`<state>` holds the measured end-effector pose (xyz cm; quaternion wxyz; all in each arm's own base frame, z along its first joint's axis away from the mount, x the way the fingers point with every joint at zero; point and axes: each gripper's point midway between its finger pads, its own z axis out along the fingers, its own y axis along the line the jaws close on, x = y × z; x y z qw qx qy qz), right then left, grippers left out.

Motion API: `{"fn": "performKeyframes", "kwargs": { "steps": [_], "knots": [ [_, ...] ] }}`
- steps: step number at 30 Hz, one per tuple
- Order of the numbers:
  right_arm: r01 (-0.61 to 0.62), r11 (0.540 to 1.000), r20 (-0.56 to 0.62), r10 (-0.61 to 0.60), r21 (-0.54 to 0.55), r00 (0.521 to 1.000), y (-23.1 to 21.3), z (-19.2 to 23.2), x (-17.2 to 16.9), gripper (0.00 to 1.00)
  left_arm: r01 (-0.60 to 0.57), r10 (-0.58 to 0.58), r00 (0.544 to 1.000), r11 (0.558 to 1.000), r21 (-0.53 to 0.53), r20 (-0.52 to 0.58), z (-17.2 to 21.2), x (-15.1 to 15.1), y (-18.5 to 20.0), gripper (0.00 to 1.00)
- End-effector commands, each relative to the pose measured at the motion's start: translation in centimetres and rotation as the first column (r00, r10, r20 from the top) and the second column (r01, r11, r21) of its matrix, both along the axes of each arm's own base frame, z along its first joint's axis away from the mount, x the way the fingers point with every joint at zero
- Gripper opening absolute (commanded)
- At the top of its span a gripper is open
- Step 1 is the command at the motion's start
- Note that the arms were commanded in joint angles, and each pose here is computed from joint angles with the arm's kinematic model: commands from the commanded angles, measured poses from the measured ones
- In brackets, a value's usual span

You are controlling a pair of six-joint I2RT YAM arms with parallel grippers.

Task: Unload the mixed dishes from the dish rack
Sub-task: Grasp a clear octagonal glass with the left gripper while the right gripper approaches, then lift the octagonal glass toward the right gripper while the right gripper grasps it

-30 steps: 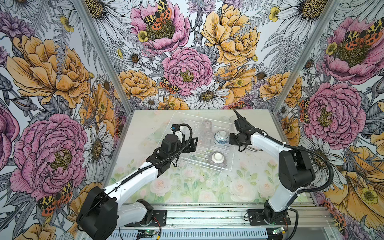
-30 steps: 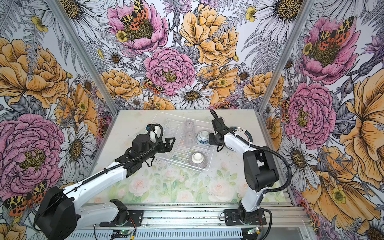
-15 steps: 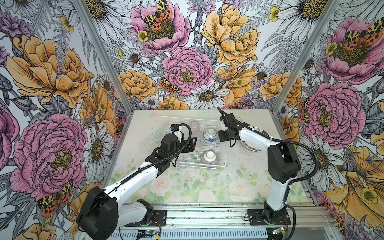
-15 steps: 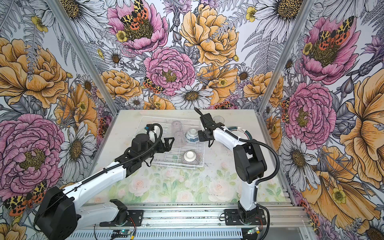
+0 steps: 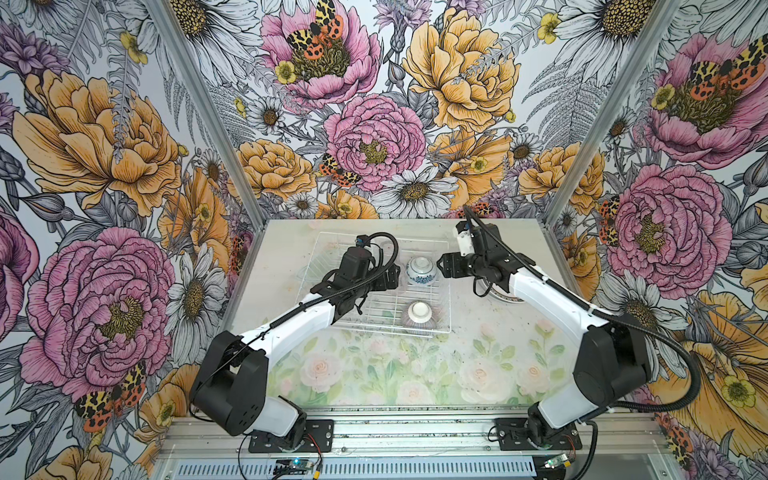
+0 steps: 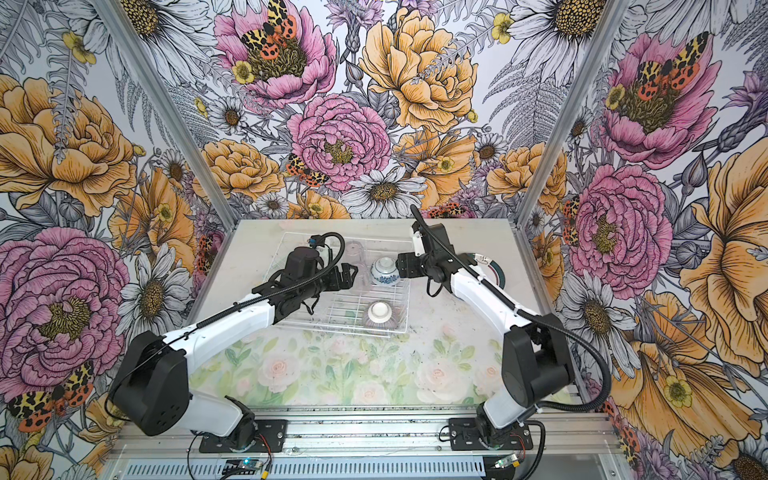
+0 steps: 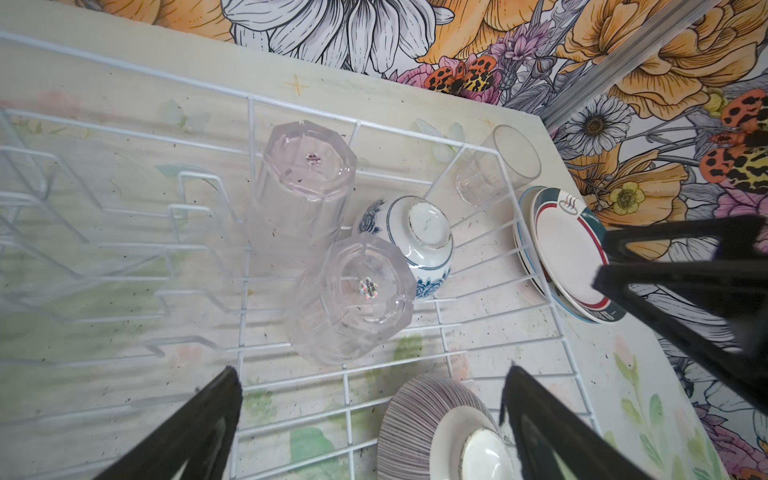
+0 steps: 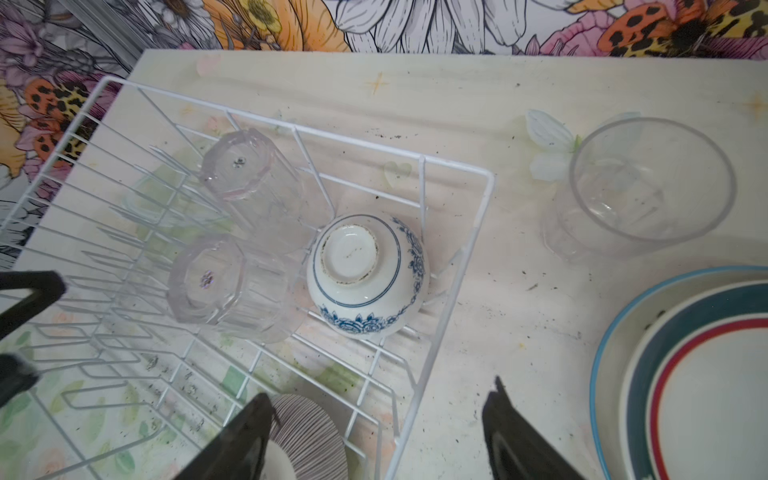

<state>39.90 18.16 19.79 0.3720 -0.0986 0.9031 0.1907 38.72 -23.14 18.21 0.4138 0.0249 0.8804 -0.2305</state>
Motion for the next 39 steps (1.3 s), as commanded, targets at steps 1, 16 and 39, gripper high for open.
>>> {"fn": "performKeyframes", "kwargs": {
  "steps": [1, 16, 39],
  "knots": [
    [-0.014, 0.995, 0.07, 0.007, 0.1, 0.998, 0.0, 1.8, -1.7, 0.86, 0.056, -0.051, 0.996, 0.995, 0.077, -0.069, -1.9, 0.1, -1.0, 0.99],
    [0.047, 0.959, 0.073, -0.07, 0.279, 0.995, -1.4, -1.9, -7.4, 0.95, 0.041, -0.017, 0.995, 0.969, 0.245, -0.096, -5.2, 3.7, -2.5, 0.98],
    [0.036, 0.945, 0.053, -0.056, 0.324, 0.997, -0.4, -1.8, -7.5, 0.95, -0.024, 0.027, 1.0, 0.938, 0.347, -0.006, -3.2, 4.0, -2.1, 0.63]
  ]
}}
